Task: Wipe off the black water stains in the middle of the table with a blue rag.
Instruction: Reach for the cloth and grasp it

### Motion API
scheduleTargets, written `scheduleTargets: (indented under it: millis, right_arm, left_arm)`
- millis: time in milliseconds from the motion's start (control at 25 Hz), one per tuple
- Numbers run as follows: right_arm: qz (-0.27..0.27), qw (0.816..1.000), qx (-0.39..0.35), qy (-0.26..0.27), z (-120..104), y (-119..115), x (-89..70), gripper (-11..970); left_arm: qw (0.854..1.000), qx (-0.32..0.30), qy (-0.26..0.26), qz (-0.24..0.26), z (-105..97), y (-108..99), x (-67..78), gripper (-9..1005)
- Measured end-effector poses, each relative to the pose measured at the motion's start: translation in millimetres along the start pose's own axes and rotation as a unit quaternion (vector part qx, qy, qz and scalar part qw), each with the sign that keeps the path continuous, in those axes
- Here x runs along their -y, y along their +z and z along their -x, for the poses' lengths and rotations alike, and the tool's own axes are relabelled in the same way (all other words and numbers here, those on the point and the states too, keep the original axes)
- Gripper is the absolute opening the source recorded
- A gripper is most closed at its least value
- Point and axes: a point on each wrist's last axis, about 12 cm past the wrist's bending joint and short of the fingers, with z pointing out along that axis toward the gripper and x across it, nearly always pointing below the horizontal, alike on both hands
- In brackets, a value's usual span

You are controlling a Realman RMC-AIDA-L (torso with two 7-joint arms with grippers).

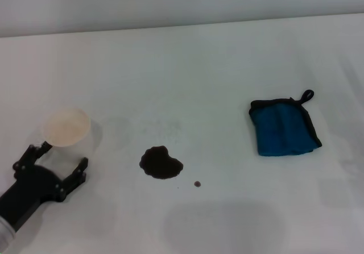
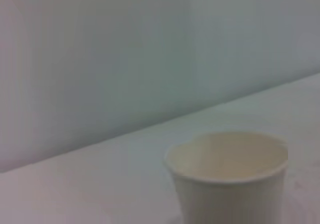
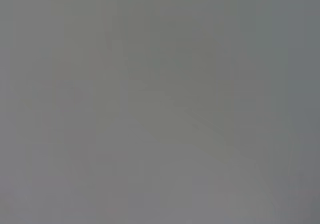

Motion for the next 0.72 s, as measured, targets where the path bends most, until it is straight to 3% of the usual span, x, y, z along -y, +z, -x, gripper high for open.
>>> scheduleTargets:
  millis: [320, 480, 600, 640, 720]
  right_arm:
    - [0.003, 1.0, 0.005, -0.006, 3, 4, 1.2, 869]
    - [0.003, 1.0, 0.012, 0.001, 6, 6, 3.3, 868]
    - [-0.002, 0.999, 0.018, 0.041, 9, 7, 8.2, 867]
    - [-0.008, 0.995, 0.021, 0.098, 14, 7, 17.4, 867]
    - [-0.01, 0.992, 0.023, 0.125, 17, 8, 22.8, 867]
  left_arm:
    - [0.999, 0.013, -0.011, 0.034, -9, -25, 4.5, 879]
    - [0.995, 0.048, -0.027, 0.085, -9, -46, -1.2, 879]
    - [0.988, 0.077, -0.034, 0.13, -6, -59, -8.6, 879]
    - [0.983, 0.089, -0.035, 0.158, -5, -66, -14.2, 879]
    - [0.98, 0.095, -0.035, 0.169, -4, -69, -16.6, 879]
